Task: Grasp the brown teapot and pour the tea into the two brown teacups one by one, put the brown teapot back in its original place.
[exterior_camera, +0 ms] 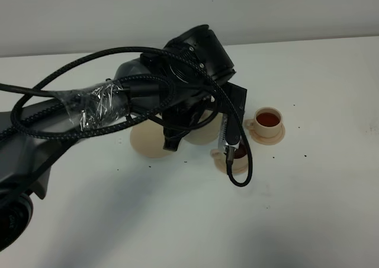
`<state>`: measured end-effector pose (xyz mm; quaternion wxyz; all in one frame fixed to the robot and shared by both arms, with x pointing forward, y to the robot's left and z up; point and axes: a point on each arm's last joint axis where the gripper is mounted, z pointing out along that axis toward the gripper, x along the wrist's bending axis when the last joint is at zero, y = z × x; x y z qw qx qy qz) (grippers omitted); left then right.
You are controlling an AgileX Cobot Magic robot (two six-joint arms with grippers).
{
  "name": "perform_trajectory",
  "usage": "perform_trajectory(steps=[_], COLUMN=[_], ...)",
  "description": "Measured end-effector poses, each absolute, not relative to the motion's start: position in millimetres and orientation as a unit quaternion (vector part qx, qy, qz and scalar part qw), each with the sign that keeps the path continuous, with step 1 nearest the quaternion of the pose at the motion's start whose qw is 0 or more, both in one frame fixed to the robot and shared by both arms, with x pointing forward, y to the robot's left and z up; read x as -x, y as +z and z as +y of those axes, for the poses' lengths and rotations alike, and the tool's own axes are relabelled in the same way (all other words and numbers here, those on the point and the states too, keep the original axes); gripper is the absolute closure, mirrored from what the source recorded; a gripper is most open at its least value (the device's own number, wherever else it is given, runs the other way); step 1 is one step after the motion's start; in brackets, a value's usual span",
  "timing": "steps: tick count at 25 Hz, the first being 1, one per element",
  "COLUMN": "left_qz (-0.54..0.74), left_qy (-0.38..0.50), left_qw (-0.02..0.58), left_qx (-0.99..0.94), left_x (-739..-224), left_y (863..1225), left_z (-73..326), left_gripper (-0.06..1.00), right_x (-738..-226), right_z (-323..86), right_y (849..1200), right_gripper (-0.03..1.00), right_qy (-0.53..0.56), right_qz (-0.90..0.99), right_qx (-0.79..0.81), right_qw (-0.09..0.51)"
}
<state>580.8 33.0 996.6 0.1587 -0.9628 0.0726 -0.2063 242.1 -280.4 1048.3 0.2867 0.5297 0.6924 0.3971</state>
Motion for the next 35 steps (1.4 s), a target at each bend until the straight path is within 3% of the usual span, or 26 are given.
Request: perform_trajectory(steps=[10, 30, 35], left_qz=[-0.071, -0.087, -0.120], left_qy=[-0.081, -0.082, -0.072], left_qw=[0.042, 0.028, 0.062], left_qx=[0.993, 0.992, 0.988], left_x=[-593.3, -595.9, -593.8], left_y=[992.2, 992.1, 993.3], left_z=[58.5, 59.3, 67.2], left_gripper=[0.82, 0.82, 0.82], right_x=[-242.1, -242.1, -242.1], right_z=[-280.4, -280.4, -280.4], right_y=[1048.3, 1048.3, 1048.3], right_gripper=[0.73, 0.73, 0.73], right_qy=[0.397, 0.397, 0.397], right_qz=[0.692, 0.692, 0.692], right_qx=[-0.530, -0.530, -0.530], right_qw=[0.287, 0.287, 0.287])
